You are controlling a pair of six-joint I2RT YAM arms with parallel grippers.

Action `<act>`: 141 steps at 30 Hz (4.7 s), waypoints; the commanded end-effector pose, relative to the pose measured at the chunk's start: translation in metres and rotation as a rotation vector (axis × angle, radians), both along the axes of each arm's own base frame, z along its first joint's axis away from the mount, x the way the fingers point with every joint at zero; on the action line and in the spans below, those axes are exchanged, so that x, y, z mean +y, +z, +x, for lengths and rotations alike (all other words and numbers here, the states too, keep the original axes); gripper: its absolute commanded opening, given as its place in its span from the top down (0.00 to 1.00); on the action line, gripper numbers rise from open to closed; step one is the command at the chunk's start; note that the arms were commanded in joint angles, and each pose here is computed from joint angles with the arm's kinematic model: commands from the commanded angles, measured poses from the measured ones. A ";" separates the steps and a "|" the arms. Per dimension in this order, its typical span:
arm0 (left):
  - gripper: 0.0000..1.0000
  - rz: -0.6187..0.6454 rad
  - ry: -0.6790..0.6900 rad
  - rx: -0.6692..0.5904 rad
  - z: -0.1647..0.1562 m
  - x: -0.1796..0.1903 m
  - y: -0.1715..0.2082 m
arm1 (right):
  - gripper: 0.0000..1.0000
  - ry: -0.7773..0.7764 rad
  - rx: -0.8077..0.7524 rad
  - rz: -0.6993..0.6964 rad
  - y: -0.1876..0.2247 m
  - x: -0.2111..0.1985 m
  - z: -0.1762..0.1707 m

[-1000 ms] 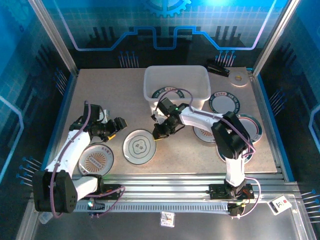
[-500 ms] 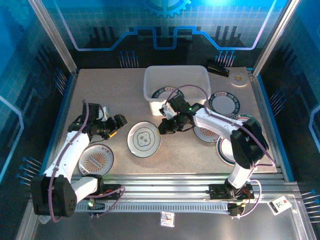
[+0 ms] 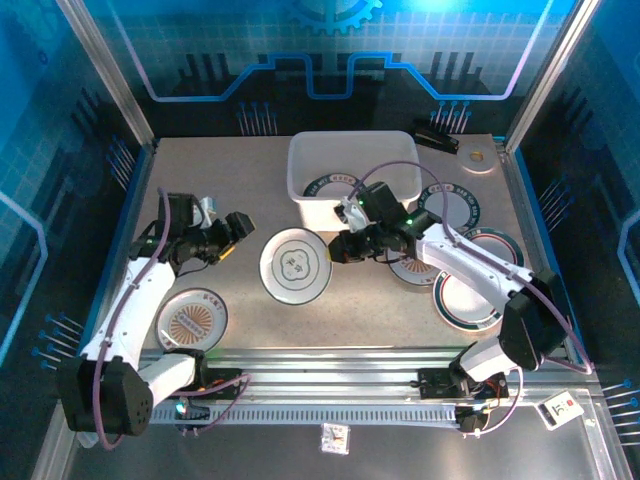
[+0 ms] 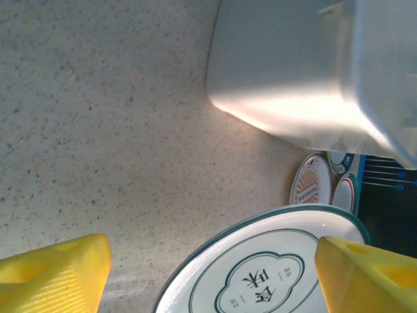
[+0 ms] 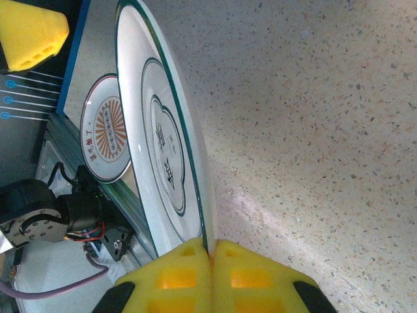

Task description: Place the plates into the plastic bin on the countertop

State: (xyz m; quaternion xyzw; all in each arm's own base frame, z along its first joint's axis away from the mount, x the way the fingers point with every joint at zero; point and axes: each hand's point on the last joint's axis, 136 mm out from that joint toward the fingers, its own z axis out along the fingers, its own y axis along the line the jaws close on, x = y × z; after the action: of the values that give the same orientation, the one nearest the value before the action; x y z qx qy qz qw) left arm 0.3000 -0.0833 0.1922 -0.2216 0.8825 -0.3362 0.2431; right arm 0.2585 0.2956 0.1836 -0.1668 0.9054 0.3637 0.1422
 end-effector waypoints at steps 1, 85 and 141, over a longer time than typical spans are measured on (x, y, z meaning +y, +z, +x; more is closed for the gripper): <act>0.17 0.006 -0.014 -0.058 0.001 -0.002 0.026 | 1.00 0.008 -0.096 0.083 0.048 0.006 0.009; 0.13 0.212 0.040 0.162 0.028 0.034 -0.009 | 0.57 -0.455 0.098 -0.015 -0.045 -0.097 0.258; 0.08 0.277 0.189 0.614 -0.092 0.056 -0.182 | 0.13 -0.206 -0.038 0.062 0.032 -0.053 0.114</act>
State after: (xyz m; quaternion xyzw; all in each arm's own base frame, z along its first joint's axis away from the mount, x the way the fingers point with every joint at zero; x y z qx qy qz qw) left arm 0.2027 -0.0163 0.0194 -0.3727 0.9243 -0.0781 0.0266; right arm 0.3815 0.2344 0.2180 -0.0611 0.9044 0.3683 0.2067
